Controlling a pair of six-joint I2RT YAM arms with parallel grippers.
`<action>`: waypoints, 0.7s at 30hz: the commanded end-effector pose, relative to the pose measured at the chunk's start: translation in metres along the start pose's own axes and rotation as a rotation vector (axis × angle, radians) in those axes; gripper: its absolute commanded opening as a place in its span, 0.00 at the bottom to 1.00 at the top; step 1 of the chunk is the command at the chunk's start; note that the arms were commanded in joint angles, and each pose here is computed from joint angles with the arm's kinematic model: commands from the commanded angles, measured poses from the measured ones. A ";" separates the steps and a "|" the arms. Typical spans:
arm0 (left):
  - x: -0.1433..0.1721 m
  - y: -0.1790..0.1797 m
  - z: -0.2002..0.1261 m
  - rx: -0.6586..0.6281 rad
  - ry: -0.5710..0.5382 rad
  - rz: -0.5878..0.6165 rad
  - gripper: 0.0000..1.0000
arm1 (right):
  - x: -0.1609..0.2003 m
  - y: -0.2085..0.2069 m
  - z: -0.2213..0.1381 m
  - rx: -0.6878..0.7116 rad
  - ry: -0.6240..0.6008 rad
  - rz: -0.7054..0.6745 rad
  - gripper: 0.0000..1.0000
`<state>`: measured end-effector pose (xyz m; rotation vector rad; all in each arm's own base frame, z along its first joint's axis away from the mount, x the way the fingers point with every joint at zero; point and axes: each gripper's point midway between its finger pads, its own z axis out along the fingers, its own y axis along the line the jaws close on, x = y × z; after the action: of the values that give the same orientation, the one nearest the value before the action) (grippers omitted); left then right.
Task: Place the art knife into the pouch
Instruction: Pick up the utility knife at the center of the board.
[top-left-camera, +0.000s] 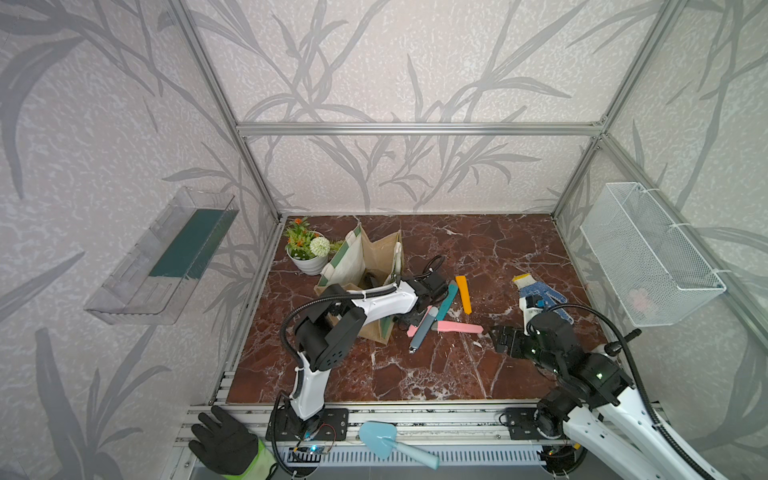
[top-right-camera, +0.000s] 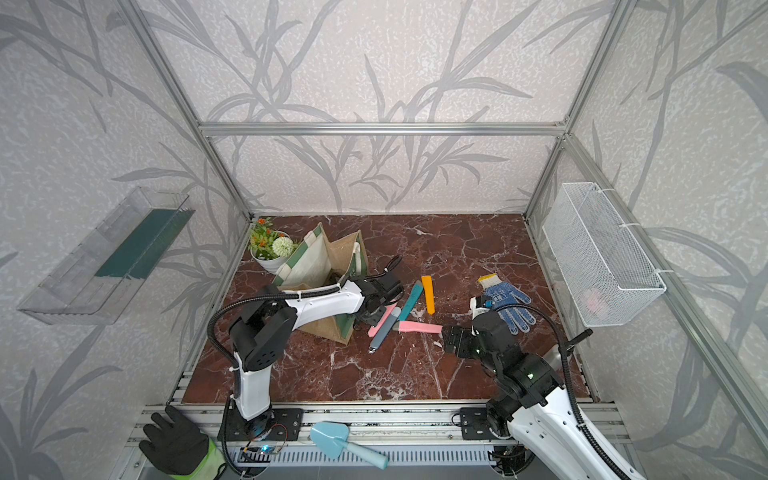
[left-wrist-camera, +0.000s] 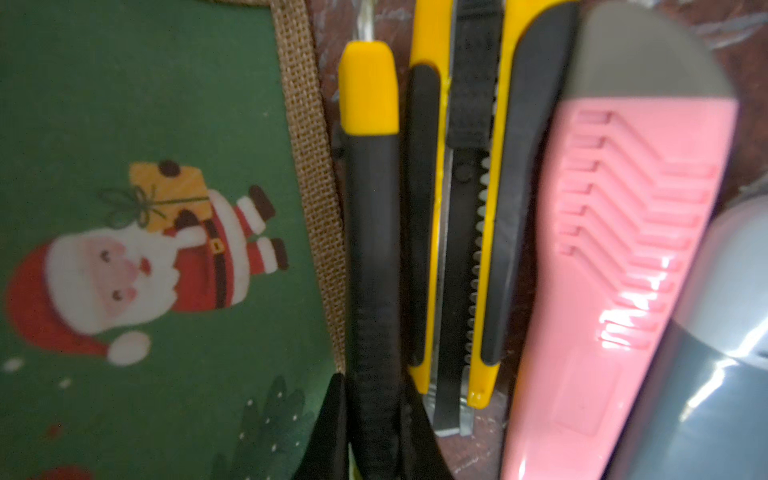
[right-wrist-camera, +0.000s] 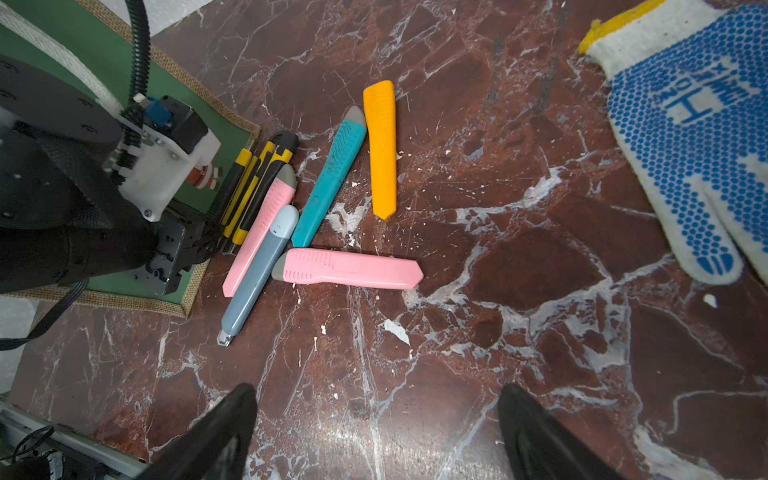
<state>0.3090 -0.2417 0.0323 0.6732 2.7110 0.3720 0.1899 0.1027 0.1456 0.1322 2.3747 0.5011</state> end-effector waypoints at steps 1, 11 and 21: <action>-0.005 -0.001 -0.008 0.034 -0.013 -0.009 0.06 | -0.004 0.000 0.001 0.005 -0.010 -0.001 0.91; -0.018 0.006 -0.034 0.050 -0.075 -0.024 0.00 | -0.008 0.010 0.015 -0.018 -0.004 0.037 0.91; -0.046 0.008 -0.100 0.113 -0.222 -0.004 0.00 | -0.021 0.023 0.026 -0.065 -0.041 0.035 0.91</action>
<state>0.3133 -0.2664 0.0992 0.6795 2.6093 0.1711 0.2140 0.1247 0.1460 0.1450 2.3618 0.5656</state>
